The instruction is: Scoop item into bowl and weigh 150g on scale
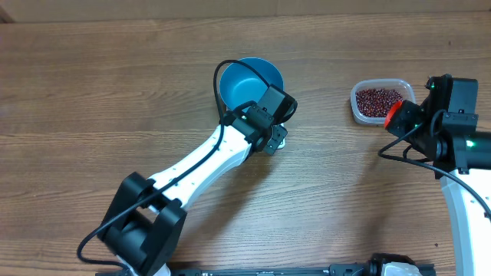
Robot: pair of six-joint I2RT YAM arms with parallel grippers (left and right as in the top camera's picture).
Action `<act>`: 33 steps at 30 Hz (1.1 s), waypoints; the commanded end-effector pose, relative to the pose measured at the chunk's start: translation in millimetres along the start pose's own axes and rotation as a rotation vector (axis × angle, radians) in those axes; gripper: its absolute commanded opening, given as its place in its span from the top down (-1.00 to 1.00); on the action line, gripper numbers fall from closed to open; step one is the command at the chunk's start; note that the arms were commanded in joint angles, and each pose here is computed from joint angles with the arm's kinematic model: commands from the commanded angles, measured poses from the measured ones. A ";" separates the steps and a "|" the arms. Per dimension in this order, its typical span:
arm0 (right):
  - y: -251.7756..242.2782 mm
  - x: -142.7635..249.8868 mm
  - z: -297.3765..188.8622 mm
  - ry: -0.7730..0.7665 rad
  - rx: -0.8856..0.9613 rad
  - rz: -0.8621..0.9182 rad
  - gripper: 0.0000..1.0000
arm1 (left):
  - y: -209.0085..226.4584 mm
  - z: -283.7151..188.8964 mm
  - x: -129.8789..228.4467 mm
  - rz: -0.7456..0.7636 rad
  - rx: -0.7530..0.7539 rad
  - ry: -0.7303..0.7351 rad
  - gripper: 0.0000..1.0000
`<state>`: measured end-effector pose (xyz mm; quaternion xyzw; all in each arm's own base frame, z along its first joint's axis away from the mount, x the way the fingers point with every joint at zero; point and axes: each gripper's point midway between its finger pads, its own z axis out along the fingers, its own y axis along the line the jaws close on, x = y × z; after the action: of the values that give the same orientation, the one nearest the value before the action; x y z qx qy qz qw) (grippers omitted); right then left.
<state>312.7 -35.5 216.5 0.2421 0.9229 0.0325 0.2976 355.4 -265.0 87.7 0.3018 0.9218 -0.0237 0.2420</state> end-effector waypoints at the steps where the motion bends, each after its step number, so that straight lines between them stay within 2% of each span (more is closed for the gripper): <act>1: 5.9 -14.3 -13.5 -0.054 -0.027 0.006 0.93 | 6.9 24.9 13.5 0.011 -0.069 0.054 0.91; 10: 5.9 -14.4 -13.5 -0.054 -0.027 0.006 0.93 | 8.2 42.1 14.6 0.012 -0.088 0.057 0.91; 14: 5.9 -14.3 -13.4 -0.053 -0.027 0.006 0.93 | 6.6 57.2 25.9 0.019 -0.089 0.098 0.91; 33: 5.8 -14.2 -13.3 -0.053 -0.027 0.006 0.93 | 10.8 60.4 23.4 0.017 -0.116 0.087 0.92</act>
<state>313.0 -35.5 216.8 0.2420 0.9227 0.0328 0.2983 370.2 -257.6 28.1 0.2981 0.9287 0.0324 0.2182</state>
